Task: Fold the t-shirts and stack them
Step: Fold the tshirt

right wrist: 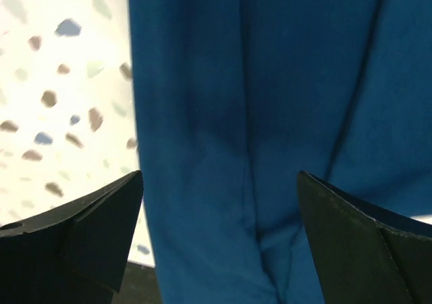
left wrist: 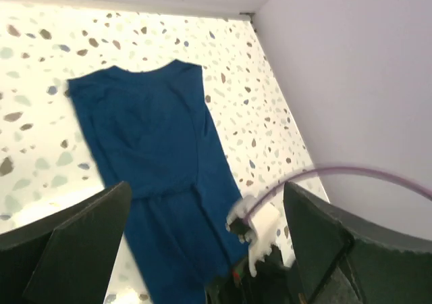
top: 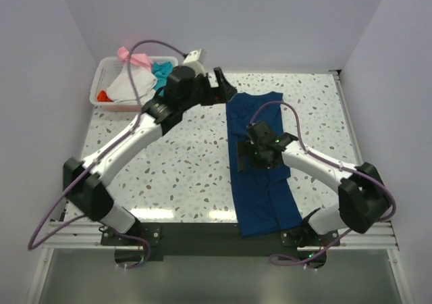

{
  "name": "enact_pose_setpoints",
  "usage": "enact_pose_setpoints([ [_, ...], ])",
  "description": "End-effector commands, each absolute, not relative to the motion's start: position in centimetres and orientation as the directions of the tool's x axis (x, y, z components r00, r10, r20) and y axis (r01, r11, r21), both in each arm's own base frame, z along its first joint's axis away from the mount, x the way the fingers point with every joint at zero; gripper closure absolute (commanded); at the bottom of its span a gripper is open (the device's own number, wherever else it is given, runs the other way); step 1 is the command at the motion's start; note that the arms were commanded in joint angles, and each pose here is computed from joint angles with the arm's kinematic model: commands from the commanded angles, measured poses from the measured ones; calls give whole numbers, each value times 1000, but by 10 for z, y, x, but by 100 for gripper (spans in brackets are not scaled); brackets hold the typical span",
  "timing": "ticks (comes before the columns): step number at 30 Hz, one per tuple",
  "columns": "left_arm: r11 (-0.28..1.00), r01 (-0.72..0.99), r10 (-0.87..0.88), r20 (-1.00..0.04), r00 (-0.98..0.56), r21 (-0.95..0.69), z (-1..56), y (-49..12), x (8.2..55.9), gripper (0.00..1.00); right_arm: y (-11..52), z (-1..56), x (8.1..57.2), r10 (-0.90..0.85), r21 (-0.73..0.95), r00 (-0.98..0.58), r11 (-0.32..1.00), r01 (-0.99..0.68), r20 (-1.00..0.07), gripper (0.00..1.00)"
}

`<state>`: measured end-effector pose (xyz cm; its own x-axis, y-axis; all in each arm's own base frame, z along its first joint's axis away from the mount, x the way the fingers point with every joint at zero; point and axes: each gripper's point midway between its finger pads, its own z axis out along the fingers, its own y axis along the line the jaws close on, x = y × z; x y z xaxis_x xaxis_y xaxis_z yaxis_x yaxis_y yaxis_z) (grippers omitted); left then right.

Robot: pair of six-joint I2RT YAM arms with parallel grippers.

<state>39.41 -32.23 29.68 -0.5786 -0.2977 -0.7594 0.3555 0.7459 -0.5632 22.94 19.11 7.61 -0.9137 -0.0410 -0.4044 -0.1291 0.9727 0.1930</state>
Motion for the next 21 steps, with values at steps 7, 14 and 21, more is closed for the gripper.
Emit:
enact_pose_setpoints([
  [7,895,103,-246,-672,-698,-434,162,-210,286,0,179,54,295,-140,-10,-892,989,-150,-430,1],
  [14,920,49,-229,-635,-738,-390,138,-186,259,0,187,33,304,-171,-7,-900,983,-184,-401,1],
  [21,918,38,-241,-631,-738,-395,141,-182,254,0,204,-1,307,-155,51,-921,981,-185,-358,1],
])
